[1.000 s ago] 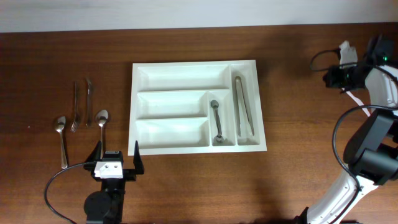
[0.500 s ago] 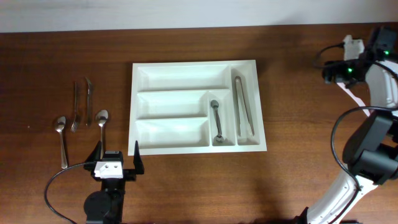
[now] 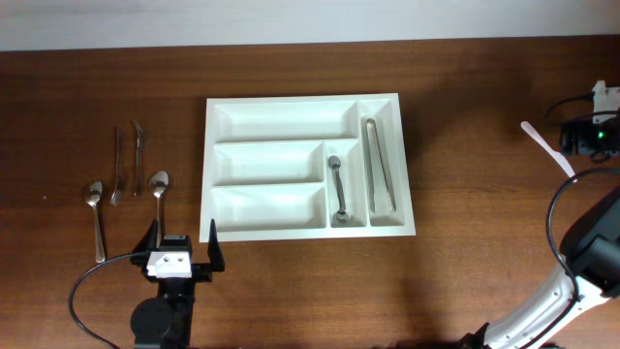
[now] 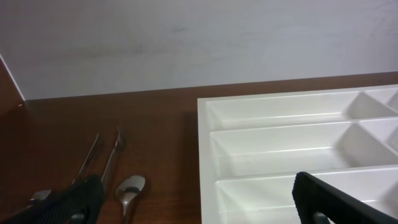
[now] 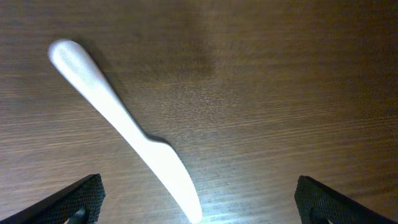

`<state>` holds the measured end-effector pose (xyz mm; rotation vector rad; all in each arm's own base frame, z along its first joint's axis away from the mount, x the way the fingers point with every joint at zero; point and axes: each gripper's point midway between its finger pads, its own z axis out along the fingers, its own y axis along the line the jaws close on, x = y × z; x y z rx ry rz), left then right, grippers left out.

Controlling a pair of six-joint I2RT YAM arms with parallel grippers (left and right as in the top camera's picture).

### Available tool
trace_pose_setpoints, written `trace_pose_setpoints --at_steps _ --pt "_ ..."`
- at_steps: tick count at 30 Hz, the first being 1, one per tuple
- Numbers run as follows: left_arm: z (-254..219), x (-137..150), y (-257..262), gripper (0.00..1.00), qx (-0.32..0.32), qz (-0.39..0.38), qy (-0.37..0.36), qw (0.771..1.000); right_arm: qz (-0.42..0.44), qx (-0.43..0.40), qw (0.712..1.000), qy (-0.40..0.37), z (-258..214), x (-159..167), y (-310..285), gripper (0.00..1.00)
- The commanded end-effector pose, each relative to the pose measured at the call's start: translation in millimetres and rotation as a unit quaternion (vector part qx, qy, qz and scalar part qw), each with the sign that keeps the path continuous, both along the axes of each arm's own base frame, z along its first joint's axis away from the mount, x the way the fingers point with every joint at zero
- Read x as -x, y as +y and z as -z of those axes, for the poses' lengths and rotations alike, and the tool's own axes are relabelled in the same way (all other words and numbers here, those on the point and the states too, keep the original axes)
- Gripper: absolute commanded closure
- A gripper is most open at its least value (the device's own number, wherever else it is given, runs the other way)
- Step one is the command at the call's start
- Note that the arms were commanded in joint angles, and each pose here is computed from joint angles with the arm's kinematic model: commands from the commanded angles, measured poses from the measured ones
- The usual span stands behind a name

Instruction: Pack container

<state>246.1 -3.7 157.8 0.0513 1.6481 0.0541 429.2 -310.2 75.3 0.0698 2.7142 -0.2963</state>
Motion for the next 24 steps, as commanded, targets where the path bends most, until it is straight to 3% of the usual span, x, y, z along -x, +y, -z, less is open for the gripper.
trace_pose_setpoints --at_steps 1,10,18,24 --pt "-0.2 0.2 2.9 0.01 -0.008 -0.007 -0.002 1.0 0.0 -0.019 0.999 0.032 47.9 2.1 -1.3 0.01" --pt "-0.2 0.2 2.9 0.01 -0.008 -0.007 -0.002 1.0 0.05 -0.061 0.997 0.008 81.8 -10.5 -0.7 0.01" --pt "-0.2 0.2 2.9 0.01 -0.008 -0.007 -0.002 1.0 0.006 -0.178 0.984 0.029 87.5 -6.4 61.7 0.01" --pt "-0.2 0.2 2.9 0.01 -0.008 -0.007 -0.002 1.0 -0.026 -0.227 0.969 0.097 92.0 5.8 119.8 0.01"
